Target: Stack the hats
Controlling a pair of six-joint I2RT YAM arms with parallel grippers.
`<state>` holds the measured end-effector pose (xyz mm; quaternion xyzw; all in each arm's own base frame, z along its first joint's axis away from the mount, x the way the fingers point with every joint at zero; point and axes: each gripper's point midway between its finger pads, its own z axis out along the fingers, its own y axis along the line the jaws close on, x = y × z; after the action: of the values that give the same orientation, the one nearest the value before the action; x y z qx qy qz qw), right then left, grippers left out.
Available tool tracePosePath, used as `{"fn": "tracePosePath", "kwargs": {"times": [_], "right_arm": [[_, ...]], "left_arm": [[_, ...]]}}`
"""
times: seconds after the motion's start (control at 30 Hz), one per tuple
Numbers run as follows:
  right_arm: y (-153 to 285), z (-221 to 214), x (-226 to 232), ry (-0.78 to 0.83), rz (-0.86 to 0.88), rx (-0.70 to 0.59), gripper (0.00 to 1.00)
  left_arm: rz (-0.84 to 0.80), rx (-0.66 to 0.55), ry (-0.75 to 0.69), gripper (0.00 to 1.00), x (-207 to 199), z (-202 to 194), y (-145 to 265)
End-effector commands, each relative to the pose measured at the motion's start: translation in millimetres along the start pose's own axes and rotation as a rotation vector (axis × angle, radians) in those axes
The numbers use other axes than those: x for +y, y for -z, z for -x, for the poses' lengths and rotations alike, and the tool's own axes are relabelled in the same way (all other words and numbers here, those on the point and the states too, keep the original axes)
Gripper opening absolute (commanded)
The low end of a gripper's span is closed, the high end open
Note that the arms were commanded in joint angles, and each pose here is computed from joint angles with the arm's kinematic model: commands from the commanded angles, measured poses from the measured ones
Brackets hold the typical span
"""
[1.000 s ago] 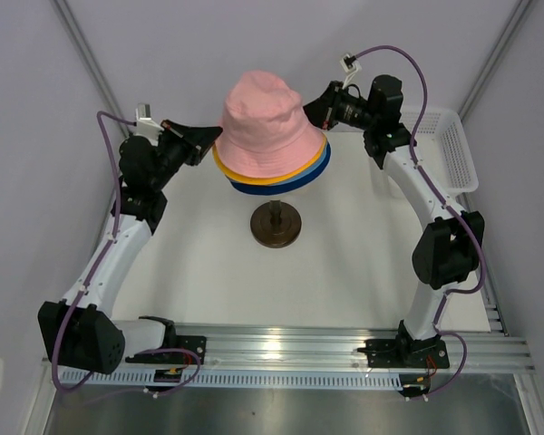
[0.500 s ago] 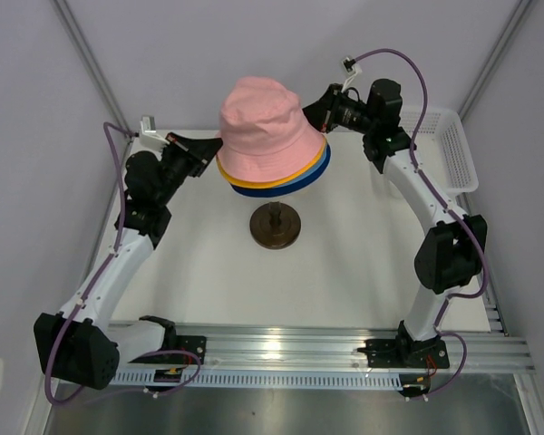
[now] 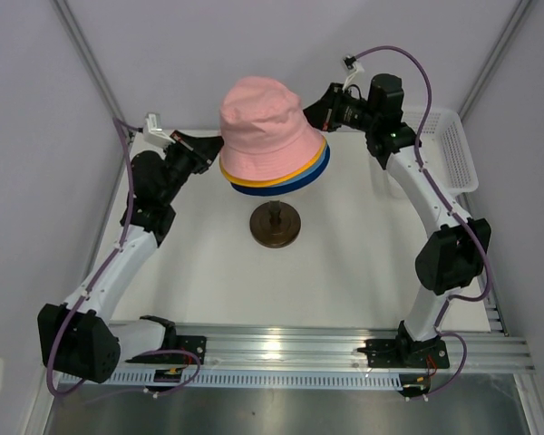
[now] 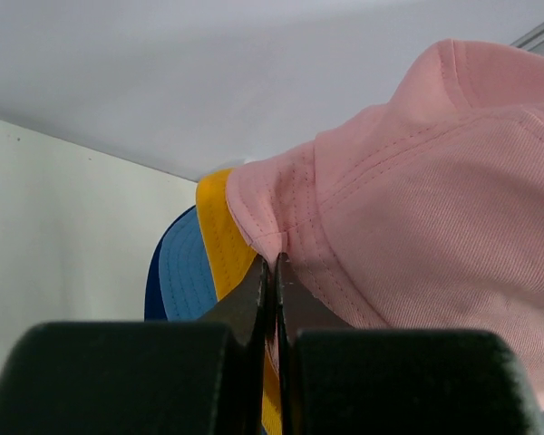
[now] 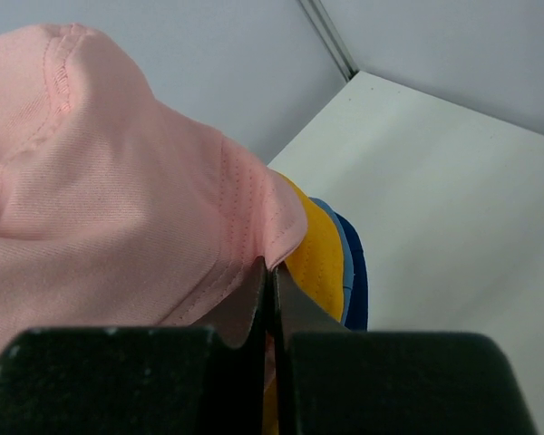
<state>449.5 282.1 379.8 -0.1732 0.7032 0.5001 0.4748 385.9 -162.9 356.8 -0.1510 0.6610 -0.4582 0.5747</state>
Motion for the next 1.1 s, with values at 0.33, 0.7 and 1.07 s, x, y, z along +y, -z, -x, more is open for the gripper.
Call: {"fn": "tracePosePath", "kwargs": {"times": [0.33,0.7,1.07], "right_arm": [[37.7,-28.3,10.5,-0.067,-0.114,0.119,0.25],[81.9,-9.8,-2.2,0.019,-0.34,0.075,0.99],[157.8,37.5,-14.2,0.04,-0.608,-0.076,0.99]], "left_arm": [[0.136,0.335,-0.323,0.41,21.3,-42.5,25.0],[0.197,0.155,-0.433,0.83,-16.5,27.4,23.4],[0.253,0.043,-0.491,0.91,-23.5,57.3,41.7]]}}
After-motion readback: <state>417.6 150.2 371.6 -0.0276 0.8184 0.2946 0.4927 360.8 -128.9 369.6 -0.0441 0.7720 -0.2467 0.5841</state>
